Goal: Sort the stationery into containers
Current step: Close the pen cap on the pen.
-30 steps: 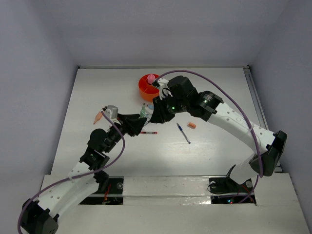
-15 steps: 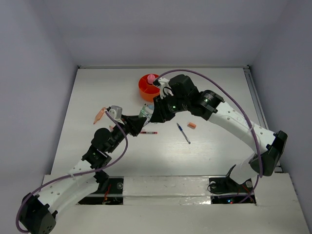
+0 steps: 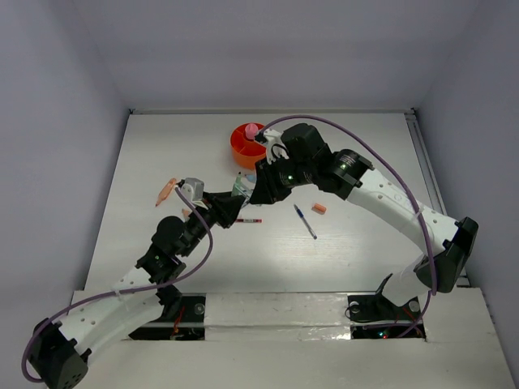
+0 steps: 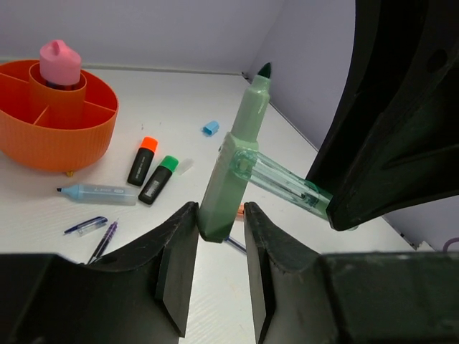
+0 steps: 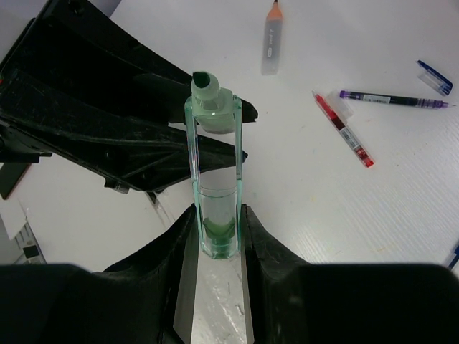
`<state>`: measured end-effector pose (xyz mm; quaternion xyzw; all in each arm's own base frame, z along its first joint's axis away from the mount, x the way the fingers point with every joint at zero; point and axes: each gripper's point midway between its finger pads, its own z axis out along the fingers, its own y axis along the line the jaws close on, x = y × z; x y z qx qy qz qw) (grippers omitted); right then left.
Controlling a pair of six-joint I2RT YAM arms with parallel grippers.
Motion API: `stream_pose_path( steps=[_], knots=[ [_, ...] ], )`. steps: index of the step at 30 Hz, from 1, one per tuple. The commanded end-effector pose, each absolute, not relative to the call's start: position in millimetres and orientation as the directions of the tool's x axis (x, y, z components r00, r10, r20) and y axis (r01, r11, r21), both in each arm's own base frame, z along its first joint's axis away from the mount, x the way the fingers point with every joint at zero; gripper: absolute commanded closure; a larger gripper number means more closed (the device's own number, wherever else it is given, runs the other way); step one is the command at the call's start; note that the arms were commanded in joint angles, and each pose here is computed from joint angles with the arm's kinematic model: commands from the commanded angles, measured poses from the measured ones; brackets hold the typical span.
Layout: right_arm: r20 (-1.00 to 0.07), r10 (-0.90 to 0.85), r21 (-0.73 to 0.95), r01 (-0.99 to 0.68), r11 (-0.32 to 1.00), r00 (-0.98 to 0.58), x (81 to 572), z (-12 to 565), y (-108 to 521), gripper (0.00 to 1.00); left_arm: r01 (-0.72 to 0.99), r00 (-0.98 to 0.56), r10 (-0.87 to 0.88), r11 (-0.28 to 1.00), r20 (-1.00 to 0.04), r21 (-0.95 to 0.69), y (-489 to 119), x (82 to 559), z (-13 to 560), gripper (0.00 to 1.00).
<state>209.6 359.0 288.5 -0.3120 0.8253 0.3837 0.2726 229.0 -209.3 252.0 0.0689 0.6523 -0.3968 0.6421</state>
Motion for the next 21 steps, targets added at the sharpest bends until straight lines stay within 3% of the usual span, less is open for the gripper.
stream_pose_path(
  steps=[1, 3, 7, 14, 21],
  knots=[
    [-0.708, -0.281, 0.480, -0.734, 0.481, -0.647, 207, 302, 359, 1.00, 0.631, -0.061, -0.486, 0.658, -0.872, -0.411, -205, 228, 300, 0.72],
    [-0.701, -0.288, 0.484, -0.731, 0.481, -0.653, 206, 298, 359, 1.00, 0.626, -0.057, -0.481, 0.665, -0.875, -0.407, -204, 229, 299, 0.76],
    [-0.695, -0.290, 0.489, -0.729, 0.480, -0.657, 204, 297, 359, 1.00, 0.633, -0.060, -0.465, 0.666, -0.883, -0.394, -209, 226, 300, 1.00],
    [-0.728, -0.261, 0.439, -0.724, 0.532, -0.634, 214, 307, 349, 1.00, 0.634, -0.087, -0.443, 0.666, -0.892, -0.392, -212, 222, 293, 1.00],
    [-0.849, -0.135, 0.297, -0.673, 0.677, -0.510, 248, 356, 321, 1.00, 0.633, -0.167, -0.415, 0.650, -0.894, -0.420, -217, 212, 265, 1.00]
  ],
)
